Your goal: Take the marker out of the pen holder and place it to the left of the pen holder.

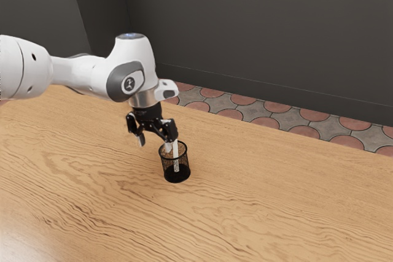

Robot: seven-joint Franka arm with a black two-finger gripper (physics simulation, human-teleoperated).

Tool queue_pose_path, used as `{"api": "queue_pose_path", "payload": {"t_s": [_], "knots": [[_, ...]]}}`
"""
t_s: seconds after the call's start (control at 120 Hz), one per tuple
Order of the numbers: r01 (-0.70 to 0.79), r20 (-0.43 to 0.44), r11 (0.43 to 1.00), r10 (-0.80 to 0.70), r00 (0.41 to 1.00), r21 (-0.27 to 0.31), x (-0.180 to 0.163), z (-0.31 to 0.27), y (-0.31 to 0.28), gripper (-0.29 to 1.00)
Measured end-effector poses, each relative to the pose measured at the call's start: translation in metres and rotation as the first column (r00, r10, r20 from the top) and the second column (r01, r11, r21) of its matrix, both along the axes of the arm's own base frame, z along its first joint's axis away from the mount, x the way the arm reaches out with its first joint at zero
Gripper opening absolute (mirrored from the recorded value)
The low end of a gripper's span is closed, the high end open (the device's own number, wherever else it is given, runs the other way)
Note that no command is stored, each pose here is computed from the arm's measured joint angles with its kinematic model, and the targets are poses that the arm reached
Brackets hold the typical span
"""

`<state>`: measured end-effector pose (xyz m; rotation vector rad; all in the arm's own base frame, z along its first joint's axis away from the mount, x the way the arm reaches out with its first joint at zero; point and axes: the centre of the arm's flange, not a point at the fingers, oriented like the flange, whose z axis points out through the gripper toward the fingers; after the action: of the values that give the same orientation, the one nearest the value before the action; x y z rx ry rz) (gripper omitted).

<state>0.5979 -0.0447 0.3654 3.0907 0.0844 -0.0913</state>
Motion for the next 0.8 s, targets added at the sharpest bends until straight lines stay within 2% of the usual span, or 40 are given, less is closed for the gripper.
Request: {"api": "queue_pose_path", "payload": {"t_s": [0.225, 0.542, 0.8], "knots": [[0.035, 0.124, 0.999, -0.034, 0.992, 0.0, 0.018, -0.008, -0.002, 0.66], [0.078, 0.239, 0.997, -0.077, 0.968, 0.006, 0.042, -0.019, -0.002, 0.64], [0.097, 0.288, 0.995, -0.094, 0.953, 0.006, 0.048, -0.019, -0.002, 0.41]]}}
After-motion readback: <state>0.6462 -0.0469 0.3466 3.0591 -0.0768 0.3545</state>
